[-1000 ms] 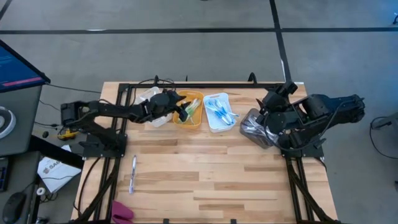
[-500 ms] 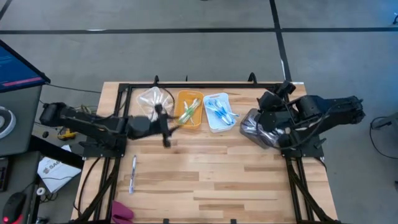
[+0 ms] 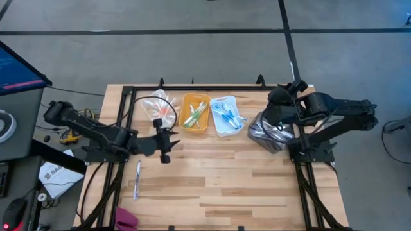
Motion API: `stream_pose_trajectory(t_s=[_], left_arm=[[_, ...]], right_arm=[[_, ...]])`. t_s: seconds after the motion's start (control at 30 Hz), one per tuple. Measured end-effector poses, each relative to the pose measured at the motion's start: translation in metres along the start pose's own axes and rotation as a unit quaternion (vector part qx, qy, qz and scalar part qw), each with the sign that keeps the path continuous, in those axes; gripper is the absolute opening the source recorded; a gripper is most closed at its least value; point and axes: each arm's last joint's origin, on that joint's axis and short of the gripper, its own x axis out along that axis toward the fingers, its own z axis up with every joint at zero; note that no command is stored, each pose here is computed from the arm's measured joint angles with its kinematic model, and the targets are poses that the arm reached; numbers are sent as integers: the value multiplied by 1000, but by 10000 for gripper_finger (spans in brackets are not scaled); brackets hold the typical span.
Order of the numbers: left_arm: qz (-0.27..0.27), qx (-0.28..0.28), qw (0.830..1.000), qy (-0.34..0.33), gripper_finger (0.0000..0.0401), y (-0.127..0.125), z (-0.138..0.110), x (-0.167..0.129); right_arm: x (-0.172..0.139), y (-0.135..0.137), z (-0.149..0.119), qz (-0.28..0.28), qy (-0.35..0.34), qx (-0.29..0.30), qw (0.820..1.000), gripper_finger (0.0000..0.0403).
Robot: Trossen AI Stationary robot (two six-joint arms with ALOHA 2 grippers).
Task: Pick & Place Toothbrushes
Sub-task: Put the white violet toothbrush into the black transparent bin
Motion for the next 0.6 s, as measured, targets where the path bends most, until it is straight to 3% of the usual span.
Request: stream_pose_trajectory(t_s=[0.13,0.33,0.43,0.6], left_arm=[[-31,-33,999,30,134,-3,2,-6],[-151,-128,978,68,135,-17,-3,-15],[-182,-207,952,133,135,-23,-11,-21],[-189,-337,887,252,136,-26,-25,-28]], right_arm=[[1,0,0,-2,1,1,1000,230],[1,0,1,-1,-1,6,1000,230],[1,0,1,0,-3,10,1000,230],[1,0,1,1,-3,10,1000,230]])
